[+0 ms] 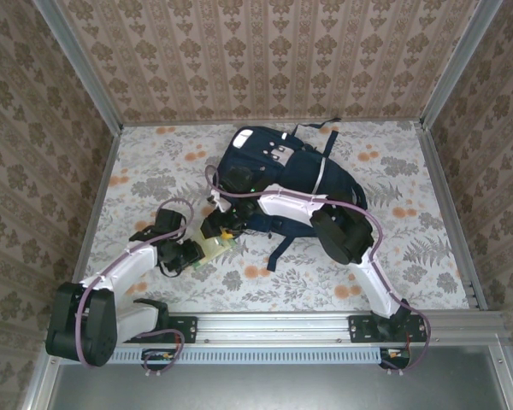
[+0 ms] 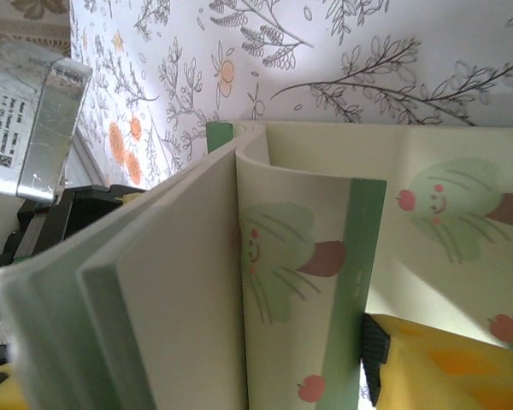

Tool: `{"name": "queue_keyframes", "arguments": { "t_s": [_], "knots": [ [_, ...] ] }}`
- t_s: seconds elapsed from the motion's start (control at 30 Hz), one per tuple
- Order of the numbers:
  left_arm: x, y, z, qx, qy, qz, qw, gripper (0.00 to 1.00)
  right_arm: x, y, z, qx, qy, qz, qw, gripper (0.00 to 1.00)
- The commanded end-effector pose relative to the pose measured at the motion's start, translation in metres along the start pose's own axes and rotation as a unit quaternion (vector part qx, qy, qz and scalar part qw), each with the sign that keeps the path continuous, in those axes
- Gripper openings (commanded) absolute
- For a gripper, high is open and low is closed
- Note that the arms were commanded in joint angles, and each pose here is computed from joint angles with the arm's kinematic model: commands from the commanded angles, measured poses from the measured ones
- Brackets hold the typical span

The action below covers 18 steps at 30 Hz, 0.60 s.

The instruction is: Pack the student bag

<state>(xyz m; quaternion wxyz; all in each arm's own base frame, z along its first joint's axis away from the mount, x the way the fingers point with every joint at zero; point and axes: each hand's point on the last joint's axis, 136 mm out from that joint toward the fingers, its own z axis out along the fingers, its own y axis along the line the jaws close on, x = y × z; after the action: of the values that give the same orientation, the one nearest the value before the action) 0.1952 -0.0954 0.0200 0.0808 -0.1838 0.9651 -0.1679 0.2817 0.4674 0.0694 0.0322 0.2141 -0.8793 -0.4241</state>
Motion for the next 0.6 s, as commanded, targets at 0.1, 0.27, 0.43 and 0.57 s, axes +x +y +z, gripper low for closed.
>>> {"name": "queue_keyframes", "arguments": {
  "t_s": [0.1,0.27,0.43,0.57],
  "knots": [
    [0.015,0.012,0.006,-0.022,0.021,0.012,0.999,0.4,0.007,0.009,0.017,-0.045,0.035,0.024,0.998,0.71],
    [0.015,0.012,0.005,-0.02,0.019,0.013,1.0,0.4,0.007,0.01,0.024,-0.065,0.044,0.035,0.996,0.73],
    [0.015,0.012,0.004,-0.022,0.016,0.014,1.0,0.4,0.002,0.014,0.019,-0.08,0.035,0.041,0.995,0.73],
    [0.015,0.013,0.003,-0.023,0.014,0.014,1.0,0.4,-0.008,0.022,-0.003,-0.089,0.008,0.038,0.995,0.72]
  ]
}}
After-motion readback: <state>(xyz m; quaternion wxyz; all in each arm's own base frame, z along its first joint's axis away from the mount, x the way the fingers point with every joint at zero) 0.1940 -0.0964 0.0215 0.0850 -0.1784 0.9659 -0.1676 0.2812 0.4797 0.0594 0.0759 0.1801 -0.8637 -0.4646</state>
